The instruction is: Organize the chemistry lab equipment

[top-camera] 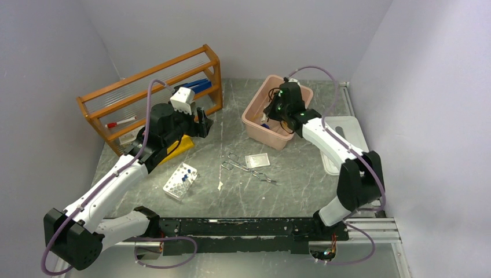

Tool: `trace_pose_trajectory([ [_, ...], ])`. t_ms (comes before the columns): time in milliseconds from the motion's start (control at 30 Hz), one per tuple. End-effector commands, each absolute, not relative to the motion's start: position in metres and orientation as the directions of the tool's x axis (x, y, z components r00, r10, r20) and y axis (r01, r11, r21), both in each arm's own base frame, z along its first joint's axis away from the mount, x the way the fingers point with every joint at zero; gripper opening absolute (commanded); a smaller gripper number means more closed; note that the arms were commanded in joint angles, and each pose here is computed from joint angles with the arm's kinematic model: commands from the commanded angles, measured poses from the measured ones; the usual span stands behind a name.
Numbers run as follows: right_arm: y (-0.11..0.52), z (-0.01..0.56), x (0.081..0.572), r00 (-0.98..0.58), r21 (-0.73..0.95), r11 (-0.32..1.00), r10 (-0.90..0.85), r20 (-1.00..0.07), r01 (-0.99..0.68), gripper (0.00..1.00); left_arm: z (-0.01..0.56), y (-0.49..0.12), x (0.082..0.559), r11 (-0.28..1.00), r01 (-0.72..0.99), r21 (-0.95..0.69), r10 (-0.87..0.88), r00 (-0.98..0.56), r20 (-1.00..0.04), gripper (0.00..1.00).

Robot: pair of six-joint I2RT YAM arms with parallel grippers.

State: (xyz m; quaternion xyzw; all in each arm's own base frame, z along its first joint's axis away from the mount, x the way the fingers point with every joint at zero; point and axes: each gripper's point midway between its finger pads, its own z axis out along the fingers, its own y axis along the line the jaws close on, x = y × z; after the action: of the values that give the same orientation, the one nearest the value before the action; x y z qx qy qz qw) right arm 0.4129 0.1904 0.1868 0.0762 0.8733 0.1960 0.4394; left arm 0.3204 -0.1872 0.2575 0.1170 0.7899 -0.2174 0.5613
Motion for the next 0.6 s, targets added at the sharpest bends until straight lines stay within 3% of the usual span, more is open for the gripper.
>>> trace_pose_trajectory([
  [0,0.223,0.187,0.429,-0.640,0.488,0.864,0.304,-0.706,-0.127,0.00,0.257,-0.191,0.321,0.868,0.446,-0.219,-0.061,-0.342,-0.938,0.80],
  [267,0.218,0.133,0.439,-0.712,0.430,0.902,0.280,-0.644,-0.034,0.02,0.255,-0.191,0.322,0.869,0.444,-0.219,-0.058,-0.348,-0.936,0.80],
  [567,0.195,0.128,0.437,-0.701,0.332,0.942,0.264,-0.662,0.041,0.31,0.256,-0.191,0.322,0.868,0.444,-0.220,-0.060,-0.346,-0.936,0.80],
])
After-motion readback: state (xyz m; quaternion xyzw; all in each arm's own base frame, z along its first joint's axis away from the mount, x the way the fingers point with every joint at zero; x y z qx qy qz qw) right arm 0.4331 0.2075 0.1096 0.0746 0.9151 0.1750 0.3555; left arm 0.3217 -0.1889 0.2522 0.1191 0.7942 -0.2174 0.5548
